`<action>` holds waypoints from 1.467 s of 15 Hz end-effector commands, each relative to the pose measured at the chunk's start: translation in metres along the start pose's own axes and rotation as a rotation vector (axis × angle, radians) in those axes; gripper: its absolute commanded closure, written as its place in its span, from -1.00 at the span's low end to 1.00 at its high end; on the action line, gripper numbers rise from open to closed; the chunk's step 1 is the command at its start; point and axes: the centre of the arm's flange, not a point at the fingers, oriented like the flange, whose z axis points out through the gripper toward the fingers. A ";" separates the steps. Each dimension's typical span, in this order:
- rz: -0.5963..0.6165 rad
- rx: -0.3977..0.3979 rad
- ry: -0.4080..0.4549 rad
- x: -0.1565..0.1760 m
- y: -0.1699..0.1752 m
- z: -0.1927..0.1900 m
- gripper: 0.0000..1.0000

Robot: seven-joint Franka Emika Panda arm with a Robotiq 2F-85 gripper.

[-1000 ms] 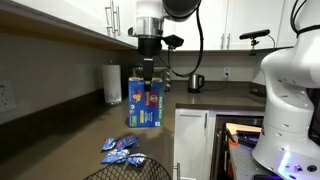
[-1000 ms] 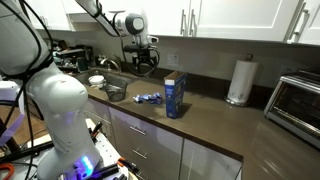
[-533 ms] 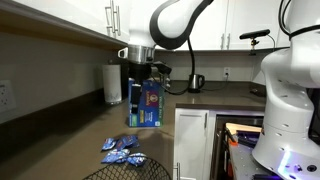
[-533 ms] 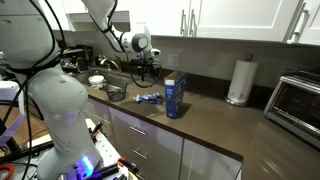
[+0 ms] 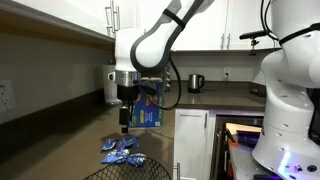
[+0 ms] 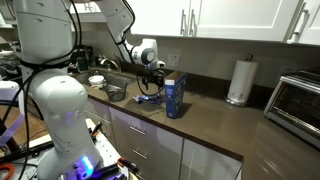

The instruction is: Put a packet from the counter in the box

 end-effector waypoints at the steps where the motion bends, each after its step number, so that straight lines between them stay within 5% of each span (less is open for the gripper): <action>1: -0.021 0.013 -0.033 0.023 0.014 0.031 -1.00; 5: -0.005 0.033 -0.073 0.028 0.025 0.055 -0.25; 7: -0.001 0.044 -0.096 0.029 0.029 0.061 -0.25; 8: -0.001 0.049 -0.106 0.028 0.030 0.062 0.01; 11: 0.004 0.054 -0.135 0.029 0.033 0.062 -0.02; 12: 0.006 0.057 -0.145 0.029 0.032 0.060 0.32; 17: -0.003 0.060 -0.205 0.022 0.019 0.044 0.91; 22: -0.030 0.058 -0.236 0.003 -0.003 0.018 0.95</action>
